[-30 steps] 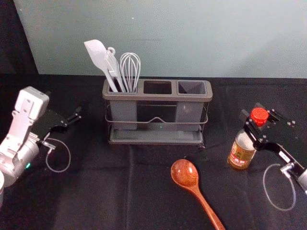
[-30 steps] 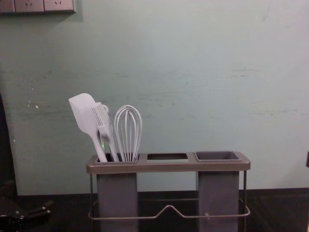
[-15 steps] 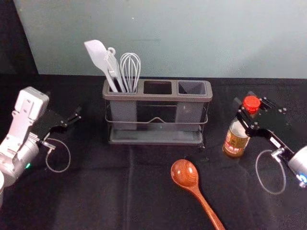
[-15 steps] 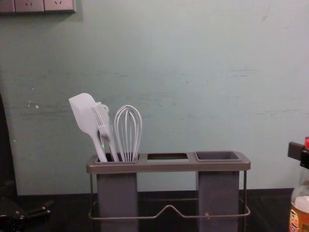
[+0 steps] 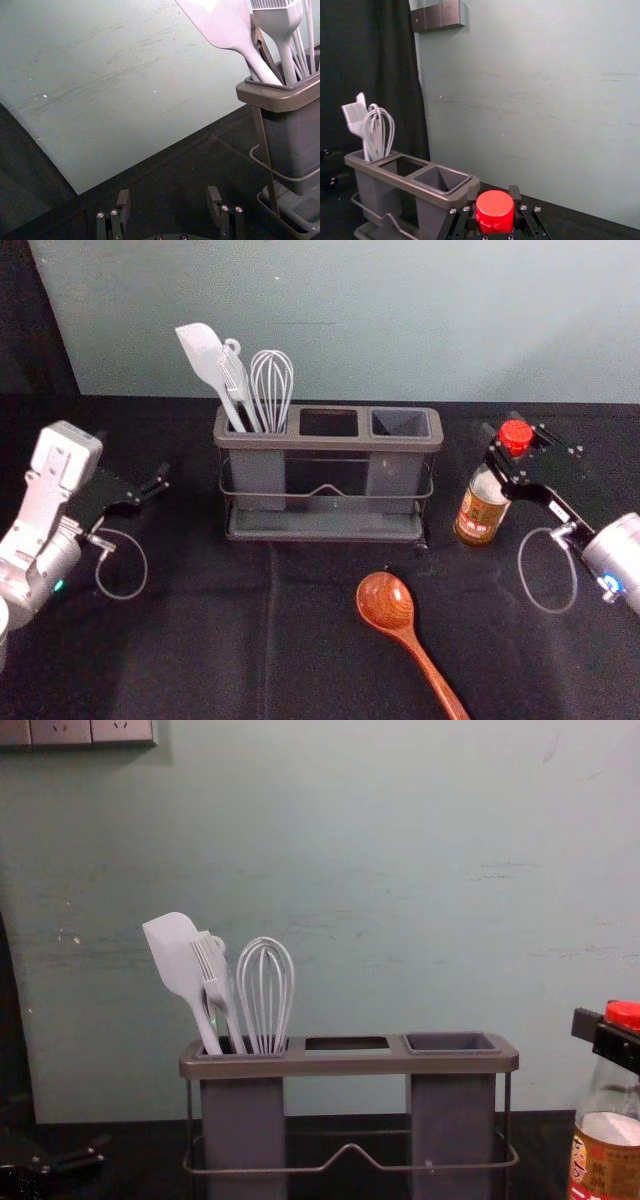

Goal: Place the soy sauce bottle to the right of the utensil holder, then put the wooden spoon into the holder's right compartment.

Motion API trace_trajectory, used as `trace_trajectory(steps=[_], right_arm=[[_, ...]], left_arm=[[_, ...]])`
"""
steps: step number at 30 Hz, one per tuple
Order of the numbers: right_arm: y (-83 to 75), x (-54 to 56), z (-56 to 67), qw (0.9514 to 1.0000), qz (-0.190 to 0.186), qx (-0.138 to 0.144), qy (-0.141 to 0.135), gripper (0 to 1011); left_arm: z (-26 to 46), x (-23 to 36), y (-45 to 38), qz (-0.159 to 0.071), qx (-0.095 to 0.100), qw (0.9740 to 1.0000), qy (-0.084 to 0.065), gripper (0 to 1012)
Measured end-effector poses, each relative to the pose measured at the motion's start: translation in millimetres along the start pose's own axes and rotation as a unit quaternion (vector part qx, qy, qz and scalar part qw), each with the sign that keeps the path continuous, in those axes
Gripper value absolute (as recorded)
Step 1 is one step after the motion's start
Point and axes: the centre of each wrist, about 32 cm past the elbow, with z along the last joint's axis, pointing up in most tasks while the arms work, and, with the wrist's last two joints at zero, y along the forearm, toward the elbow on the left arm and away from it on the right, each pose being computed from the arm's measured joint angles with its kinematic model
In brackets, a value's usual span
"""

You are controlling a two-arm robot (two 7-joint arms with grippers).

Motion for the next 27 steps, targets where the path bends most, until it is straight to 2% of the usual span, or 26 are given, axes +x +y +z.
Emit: trace_trajectory(steps=[5,15,27], right_arm=[[8.6,5.5,-10.3,0.9998,-0.006,0.009,0.014,381],[22.3,11.2,-18.4,0.9996,-0.009,0.014,0.025,381],[35.4,9.5,-22.6,0.9994,-0.004,0.015,0.032,381]], left_arm=[[0.0,0.0,0.0,0.0,0.0,1.0,0.0,1005],[0.0,0.0,0.0,0.0,0.0,1.0,0.0,1005],[0.0,0.0,0.0,0.0,0.0,1.0,0.0,1005]])
